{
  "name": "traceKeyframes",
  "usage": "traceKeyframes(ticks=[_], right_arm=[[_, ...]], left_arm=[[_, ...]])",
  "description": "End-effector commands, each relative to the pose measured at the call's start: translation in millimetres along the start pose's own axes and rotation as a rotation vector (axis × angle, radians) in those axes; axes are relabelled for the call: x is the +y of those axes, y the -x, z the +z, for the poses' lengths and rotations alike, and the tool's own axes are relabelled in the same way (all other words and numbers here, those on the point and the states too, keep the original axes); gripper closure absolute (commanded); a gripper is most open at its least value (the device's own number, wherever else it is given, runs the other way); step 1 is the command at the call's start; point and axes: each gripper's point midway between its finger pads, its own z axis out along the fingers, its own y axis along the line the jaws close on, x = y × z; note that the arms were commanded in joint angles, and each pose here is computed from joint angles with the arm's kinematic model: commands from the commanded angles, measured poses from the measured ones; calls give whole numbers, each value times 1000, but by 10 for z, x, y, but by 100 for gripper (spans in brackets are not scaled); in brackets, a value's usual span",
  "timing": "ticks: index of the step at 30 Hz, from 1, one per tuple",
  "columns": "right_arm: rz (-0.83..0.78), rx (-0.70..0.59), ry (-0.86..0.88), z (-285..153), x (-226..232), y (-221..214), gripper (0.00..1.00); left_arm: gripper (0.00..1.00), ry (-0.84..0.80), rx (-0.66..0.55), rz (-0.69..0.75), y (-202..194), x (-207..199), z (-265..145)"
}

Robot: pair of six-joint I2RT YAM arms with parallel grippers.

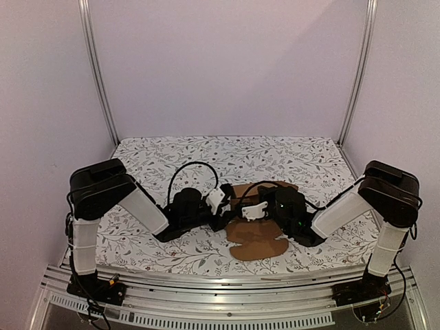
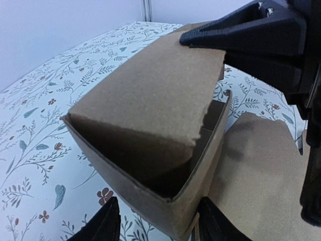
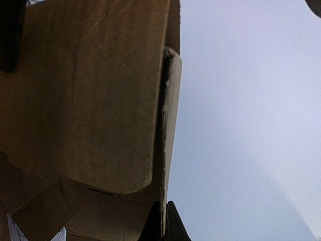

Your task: Fold the paper box

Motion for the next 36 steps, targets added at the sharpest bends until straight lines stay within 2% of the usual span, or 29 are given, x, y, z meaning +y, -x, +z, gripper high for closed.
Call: traceKeyframes(ticks=[1, 6, 9, 11, 17, 23, 27, 30, 34, 36], right_arm=[[-16, 18, 62, -24, 138, -48, 100], [-11, 30, 77, -42, 176, -65, 100], [2, 35, 93, -74, 176, -56, 100], [14, 36, 105, -103, 179, -52, 100], [23, 53, 137, -153, 268, -89, 100], [37, 78, 167, -196, 307, -117, 99], [27, 103, 200, -239, 317, -119, 92], [18, 160, 292, -277, 305, -172, 84], [152, 237, 481, -411, 174, -168, 71], [270, 236, 557, -499, 96, -88, 60]], left_arm=[[48, 71, -57, -21, 80, 30, 60], [48, 120, -116, -20, 178, -3, 113], [42, 117, -152, -20, 263, -65, 175], [42, 133, -164, -12, 302, -73, 223], [54, 258, -201, -31, 377, 111, 259], [65, 301, -219, -36, 374, 151, 274], [71, 330, -236, -42, 382, 179, 257], [73, 338, -240, -44, 382, 191, 272], [75, 346, -247, -59, 374, 208, 298], [76, 339, -256, -59, 373, 201, 302]])
